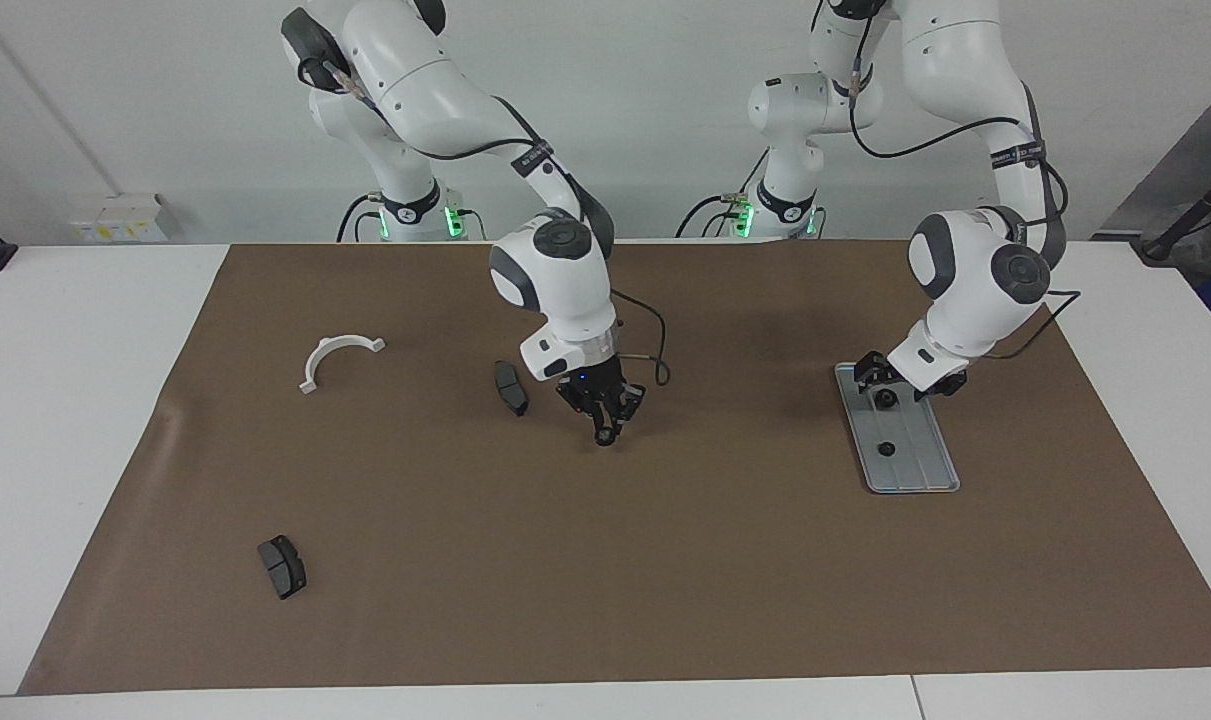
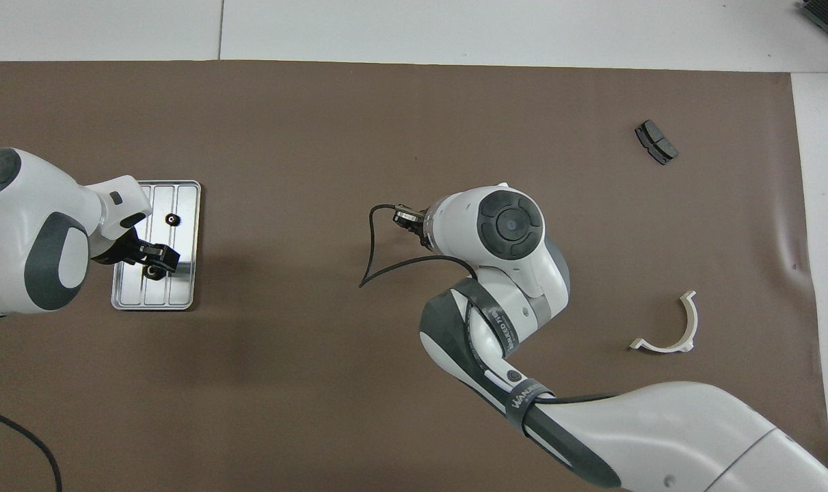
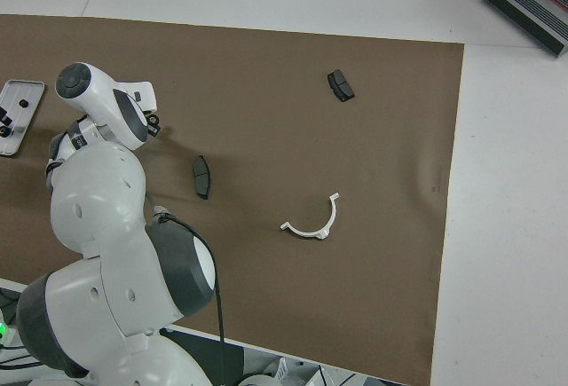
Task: Pick bearing gear from pile to tray
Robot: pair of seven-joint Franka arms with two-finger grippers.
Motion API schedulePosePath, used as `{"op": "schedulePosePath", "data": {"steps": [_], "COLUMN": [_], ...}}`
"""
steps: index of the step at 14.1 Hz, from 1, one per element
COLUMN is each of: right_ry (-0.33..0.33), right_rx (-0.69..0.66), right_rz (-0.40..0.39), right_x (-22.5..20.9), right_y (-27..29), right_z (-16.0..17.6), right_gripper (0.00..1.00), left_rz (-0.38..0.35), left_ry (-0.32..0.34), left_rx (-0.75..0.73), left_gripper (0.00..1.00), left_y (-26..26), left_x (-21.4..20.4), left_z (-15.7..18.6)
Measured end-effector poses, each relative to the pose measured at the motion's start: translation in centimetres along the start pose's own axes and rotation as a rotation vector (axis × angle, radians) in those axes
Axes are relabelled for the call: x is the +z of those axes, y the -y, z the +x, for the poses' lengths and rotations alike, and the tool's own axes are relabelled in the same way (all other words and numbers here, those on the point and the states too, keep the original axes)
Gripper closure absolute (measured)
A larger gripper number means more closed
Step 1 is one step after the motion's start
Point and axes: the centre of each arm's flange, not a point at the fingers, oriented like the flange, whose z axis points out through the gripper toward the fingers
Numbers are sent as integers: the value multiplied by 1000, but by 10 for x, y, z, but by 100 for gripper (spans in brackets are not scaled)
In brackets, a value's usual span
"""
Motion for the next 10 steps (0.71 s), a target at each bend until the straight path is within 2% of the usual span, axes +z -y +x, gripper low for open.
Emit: {"op": "schedulePosePath", "data": {"steps": [2,5,7,10], "right_ry": [-23,-62,-72,-83], "right_rx": [0,-35,-50,-54], "right_rz": [3,-4,-5,-10], "right_x": [14,18,18,18], "right_y": [3,5,6,3], "right_z": [-8,-12,-13,-8], "right_gripper": [73,72,56,23], "left_rz": [10,16,8,-32], "left_ry": [-45,-103,-138,-189], "left_rx": [-29,-104,-150,-192], "left_gripper": [0,0,0,0], "left_y": [-13,-60,-97,-152], "left_x": [-21,-42,-50,-64], "left_z": [13,33,45,62]}}
